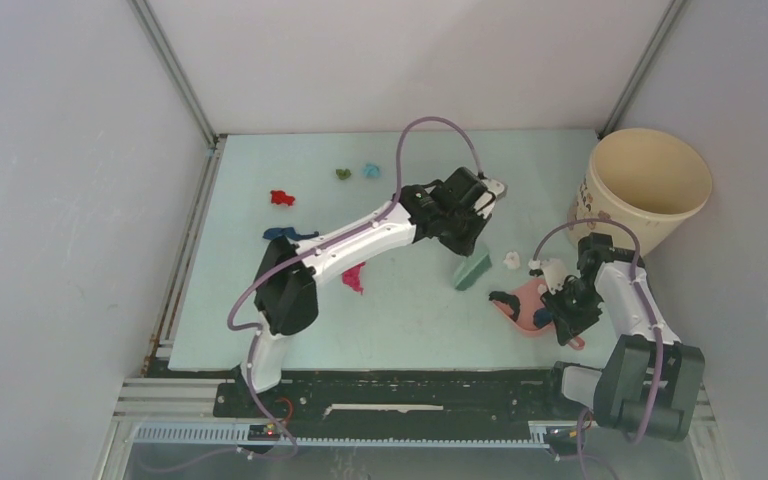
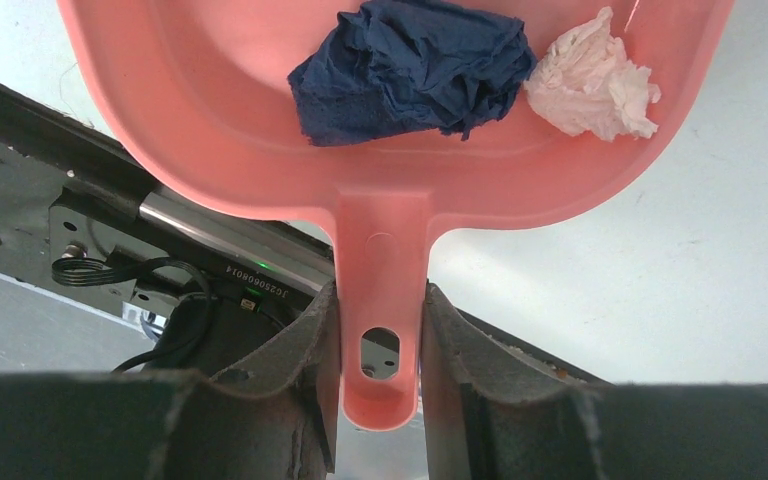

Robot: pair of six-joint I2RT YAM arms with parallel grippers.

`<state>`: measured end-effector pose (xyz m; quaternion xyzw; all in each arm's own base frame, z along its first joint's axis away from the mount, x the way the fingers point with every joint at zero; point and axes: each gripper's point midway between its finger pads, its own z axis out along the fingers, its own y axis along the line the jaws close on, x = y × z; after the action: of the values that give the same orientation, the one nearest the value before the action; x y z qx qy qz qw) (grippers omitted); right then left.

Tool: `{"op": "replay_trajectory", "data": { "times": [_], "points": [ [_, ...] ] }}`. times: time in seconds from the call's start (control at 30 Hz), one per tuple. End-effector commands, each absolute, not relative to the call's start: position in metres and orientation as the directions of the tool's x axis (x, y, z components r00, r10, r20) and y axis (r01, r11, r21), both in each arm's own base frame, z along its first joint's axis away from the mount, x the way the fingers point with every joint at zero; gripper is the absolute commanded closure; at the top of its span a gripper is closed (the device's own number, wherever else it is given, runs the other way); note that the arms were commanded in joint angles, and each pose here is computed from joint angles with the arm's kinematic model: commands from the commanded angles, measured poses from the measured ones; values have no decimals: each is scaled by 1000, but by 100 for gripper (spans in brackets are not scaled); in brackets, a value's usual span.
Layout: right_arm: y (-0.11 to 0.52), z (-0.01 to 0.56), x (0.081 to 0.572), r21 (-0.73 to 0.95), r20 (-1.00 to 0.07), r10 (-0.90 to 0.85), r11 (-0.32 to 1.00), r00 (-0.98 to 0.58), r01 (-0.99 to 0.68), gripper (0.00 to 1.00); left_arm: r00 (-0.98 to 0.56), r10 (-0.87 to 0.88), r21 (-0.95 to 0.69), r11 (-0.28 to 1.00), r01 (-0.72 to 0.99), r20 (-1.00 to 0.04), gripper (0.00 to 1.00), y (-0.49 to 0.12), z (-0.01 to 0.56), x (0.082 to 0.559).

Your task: Sweep away the paper scraps from the table

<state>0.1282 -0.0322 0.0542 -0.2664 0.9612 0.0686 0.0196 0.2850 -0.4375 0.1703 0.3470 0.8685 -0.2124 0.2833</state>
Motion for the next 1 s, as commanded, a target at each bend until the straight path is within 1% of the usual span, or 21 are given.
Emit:
{"op": "replay_trajectory", "data": {
  "times": [0.0,0.07,0.13,0.3,0.4,0.53,0.67,0.73,0.97],
  "points": [
    [-32,51,129,131,-68,-500,853,-863,-505,100,-606,500,-392,472,790,-619,100,-478,186,238],
    [-31,51,130,134,-73,-497,854,-864,-503,100,-609,486,-452,409,792,-627,100,-494,193,226],
    [-30,50,130,140,-71,-496,854,-866,-501,100,-610,466,-482,374,792,-641,100,-505,201,221],
    [-30,51,128,142,-69,-495,854,-866,-500,100,-557,425,-447,336,829,-714,100,-513,231,227],
    [-31,51,129,137,-73,-494,855,-866,-500,100,-531,393,-393,380,837,-751,100,-507,245,246],
    [-31,51,130,140,-77,-486,859,-871,-492,100,-524,353,-335,473,815,-775,100,-492,251,278],
    [-33,50,131,128,-78,-478,865,-875,-485,100,-496,363,-230,574,786,-789,100,-477,243,312],
    [-34,51,133,119,-81,-473,869,-877,-480,100,-515,346,-222,618,754,-785,100,-472,235,330],
    [-35,49,135,114,-77,-465,875,-882,-471,100,-470,340,-107,707,699,-815,100,-476,219,376]
  ]
}}
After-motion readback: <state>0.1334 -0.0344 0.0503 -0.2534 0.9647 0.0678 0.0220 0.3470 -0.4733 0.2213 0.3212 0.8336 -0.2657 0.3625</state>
